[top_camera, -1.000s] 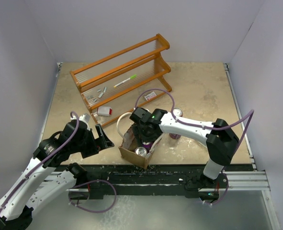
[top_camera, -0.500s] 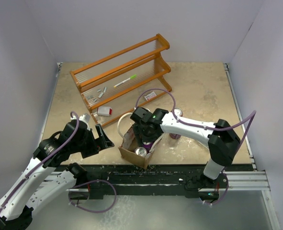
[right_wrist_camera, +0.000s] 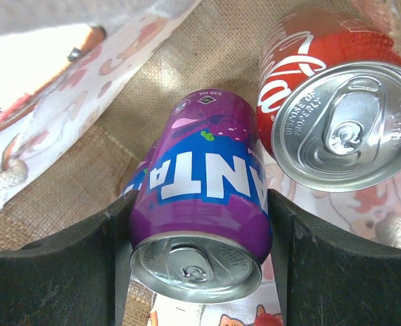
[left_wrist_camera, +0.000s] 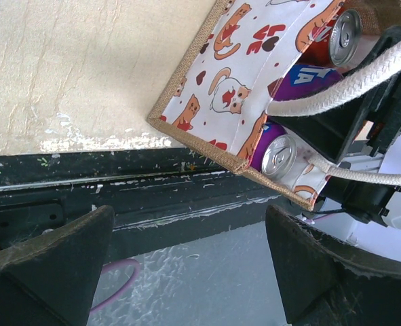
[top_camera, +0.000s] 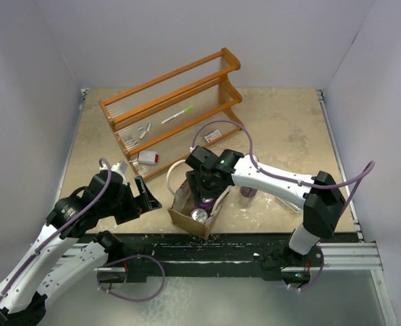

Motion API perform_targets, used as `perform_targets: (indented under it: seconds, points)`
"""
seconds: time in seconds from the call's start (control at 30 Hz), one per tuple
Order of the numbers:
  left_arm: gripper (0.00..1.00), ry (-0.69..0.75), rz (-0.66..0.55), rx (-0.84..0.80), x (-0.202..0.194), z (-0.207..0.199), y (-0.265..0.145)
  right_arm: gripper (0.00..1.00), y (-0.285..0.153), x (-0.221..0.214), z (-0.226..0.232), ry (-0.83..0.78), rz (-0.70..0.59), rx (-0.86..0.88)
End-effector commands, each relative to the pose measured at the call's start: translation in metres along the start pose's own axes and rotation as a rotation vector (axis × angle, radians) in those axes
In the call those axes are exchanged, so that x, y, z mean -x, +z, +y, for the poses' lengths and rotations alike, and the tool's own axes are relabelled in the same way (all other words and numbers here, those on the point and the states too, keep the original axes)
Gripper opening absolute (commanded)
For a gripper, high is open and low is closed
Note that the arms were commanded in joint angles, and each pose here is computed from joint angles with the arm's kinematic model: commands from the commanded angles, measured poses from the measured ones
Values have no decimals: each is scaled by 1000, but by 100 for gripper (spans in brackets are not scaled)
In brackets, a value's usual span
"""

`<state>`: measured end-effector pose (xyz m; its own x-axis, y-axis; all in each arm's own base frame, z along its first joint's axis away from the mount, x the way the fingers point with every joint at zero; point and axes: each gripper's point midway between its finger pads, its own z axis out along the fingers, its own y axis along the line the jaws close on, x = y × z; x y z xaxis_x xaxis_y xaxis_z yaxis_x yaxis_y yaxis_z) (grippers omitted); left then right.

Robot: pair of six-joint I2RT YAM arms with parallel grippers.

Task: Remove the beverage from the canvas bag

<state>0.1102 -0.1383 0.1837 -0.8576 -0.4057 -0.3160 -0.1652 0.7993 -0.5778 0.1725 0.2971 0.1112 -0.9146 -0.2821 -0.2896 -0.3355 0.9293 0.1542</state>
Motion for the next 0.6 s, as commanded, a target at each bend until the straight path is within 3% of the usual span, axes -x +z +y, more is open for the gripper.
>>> perform_targets:
  seconds: [0.0, 0.57]
  points:
    - [95, -13, -3, -28, 0, -6, -4, 27, -36, 15, 23, 33, -60, 108]
    - [95, -12, -2, -35, 0, -8, -4, 22, -95, 59, 41, 97, -221, 273]
